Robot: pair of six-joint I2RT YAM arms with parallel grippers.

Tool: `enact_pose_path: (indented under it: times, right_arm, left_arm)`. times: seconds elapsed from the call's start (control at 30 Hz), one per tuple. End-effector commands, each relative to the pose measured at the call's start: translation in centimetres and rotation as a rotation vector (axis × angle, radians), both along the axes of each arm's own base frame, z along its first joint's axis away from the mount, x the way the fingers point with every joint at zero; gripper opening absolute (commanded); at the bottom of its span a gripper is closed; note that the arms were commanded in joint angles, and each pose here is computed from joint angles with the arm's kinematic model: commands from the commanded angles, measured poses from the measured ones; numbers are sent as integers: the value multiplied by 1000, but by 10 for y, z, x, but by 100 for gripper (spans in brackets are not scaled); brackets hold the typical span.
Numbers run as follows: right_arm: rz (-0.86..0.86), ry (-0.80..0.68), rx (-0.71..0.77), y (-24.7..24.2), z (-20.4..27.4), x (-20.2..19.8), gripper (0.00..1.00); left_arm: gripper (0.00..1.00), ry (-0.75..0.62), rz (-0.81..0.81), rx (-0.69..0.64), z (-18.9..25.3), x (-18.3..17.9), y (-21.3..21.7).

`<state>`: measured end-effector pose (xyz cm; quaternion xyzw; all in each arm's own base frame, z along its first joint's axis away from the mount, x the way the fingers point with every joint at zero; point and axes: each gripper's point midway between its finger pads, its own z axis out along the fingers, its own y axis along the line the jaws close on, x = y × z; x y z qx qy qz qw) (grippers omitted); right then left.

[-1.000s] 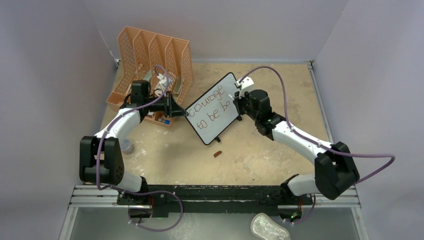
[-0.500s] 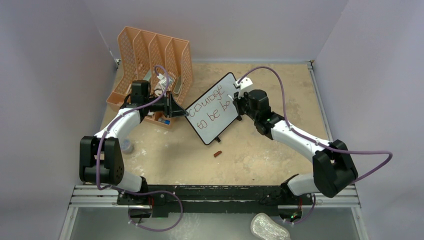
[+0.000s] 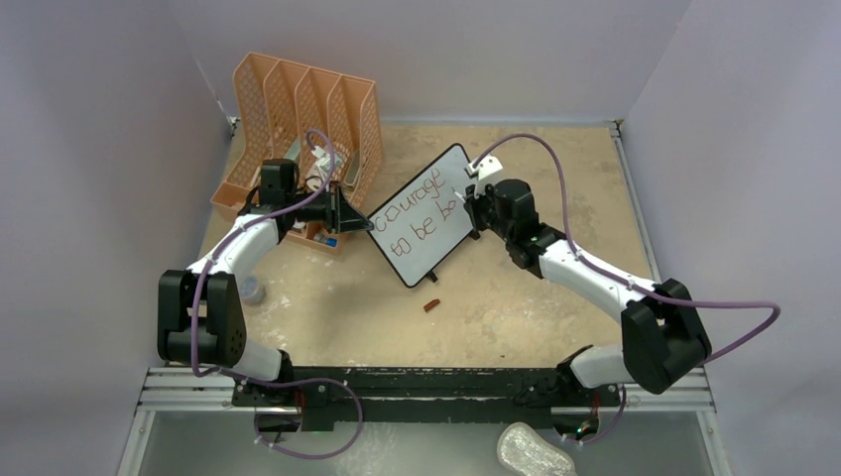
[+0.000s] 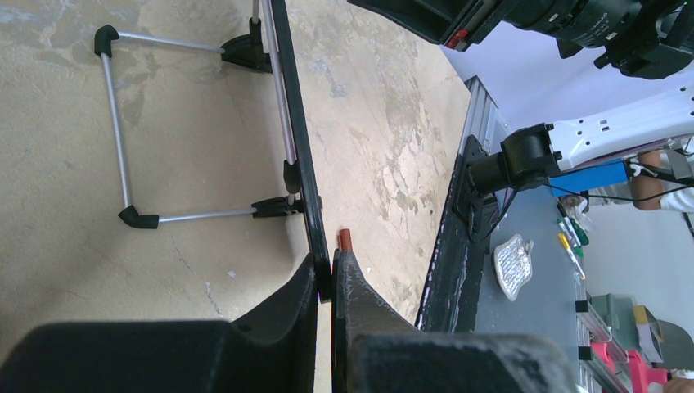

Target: Write a sentence on the whiteboard

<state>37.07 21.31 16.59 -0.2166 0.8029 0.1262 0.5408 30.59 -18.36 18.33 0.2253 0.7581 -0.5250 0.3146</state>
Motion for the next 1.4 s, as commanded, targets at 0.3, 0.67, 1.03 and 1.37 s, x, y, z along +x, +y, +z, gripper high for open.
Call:
enact_pose_path:
  times: [0.3,0.67,1.03,1.37]
  right_arm:
    - [22,36,2,-4,-8,-17,0]
    - [-18,62,6,-10,-16,-19,0]
    - [-56,50,-4,-16,-13,-15,0]
    - [-79,-23,28,-23,22,-17,0]
  left_arm:
    - [0,-21,14,44,-11,7,3]
    - [0,-22,15,44,-10,6,3]
    - [0,-28,15,46,-9,6,3]
    - [0,-53,41,79,-4,13,12]
